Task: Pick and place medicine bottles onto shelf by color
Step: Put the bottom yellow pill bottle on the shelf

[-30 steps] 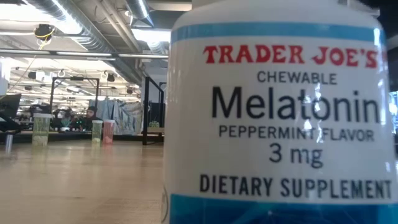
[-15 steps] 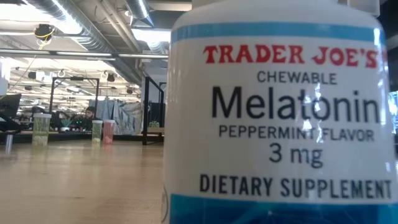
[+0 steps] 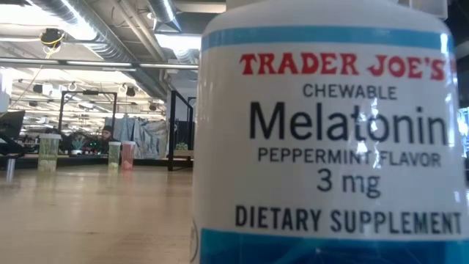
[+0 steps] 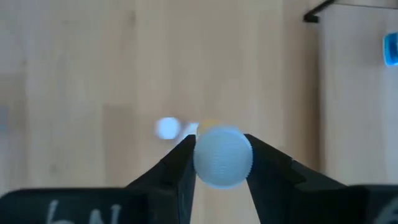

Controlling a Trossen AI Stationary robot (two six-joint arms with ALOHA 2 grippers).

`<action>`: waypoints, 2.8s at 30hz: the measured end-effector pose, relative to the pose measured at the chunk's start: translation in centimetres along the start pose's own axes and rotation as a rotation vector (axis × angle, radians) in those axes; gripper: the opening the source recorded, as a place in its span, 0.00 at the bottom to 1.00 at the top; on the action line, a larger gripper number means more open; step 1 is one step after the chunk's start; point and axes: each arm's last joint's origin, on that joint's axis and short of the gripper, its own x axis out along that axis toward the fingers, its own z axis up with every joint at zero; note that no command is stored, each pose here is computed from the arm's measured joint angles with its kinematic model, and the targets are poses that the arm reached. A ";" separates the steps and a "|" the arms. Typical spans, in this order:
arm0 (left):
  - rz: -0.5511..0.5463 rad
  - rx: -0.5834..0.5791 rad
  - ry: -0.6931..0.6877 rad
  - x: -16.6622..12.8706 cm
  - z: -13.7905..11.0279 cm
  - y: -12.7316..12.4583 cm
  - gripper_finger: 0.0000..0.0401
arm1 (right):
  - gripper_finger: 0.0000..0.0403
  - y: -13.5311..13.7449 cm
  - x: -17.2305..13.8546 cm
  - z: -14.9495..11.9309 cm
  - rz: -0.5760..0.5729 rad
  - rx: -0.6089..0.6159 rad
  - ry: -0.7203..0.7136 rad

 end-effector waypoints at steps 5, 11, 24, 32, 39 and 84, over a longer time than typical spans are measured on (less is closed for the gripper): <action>0.038 -0.049 -0.021 -0.4 0.1 0.8 0.65 | 0.31 -5.5 1.2 1.0 0.059 0.037 -0.033; 0.122 -0.140 -0.061 -1.6 0.5 3.6 0.65 | 0.31 -12.9 2.1 1.0 0.067 0.091 -0.083; 0.117 -0.284 -0.165 -3.7 3.5 10.3 0.65 | 0.31 -24.3 2.9 -1.5 0.017 0.339 -0.181; 0.167 -0.292 -0.158 -2.9 4.8 12.3 0.65 | 0.31 -25.6 4.7 -2.0 0.005 0.456 -0.196; 0.176 -0.268 -0.145 -2.7 5.0 12.5 0.65 | 0.31 -25.3 6.7 -2.8 0.009 0.418 -0.157; 0.211 -0.222 -0.185 -2.7 5.1 12.6 0.65 | 0.31 -28.7 12.9 -6.6 0.040 0.270 -0.242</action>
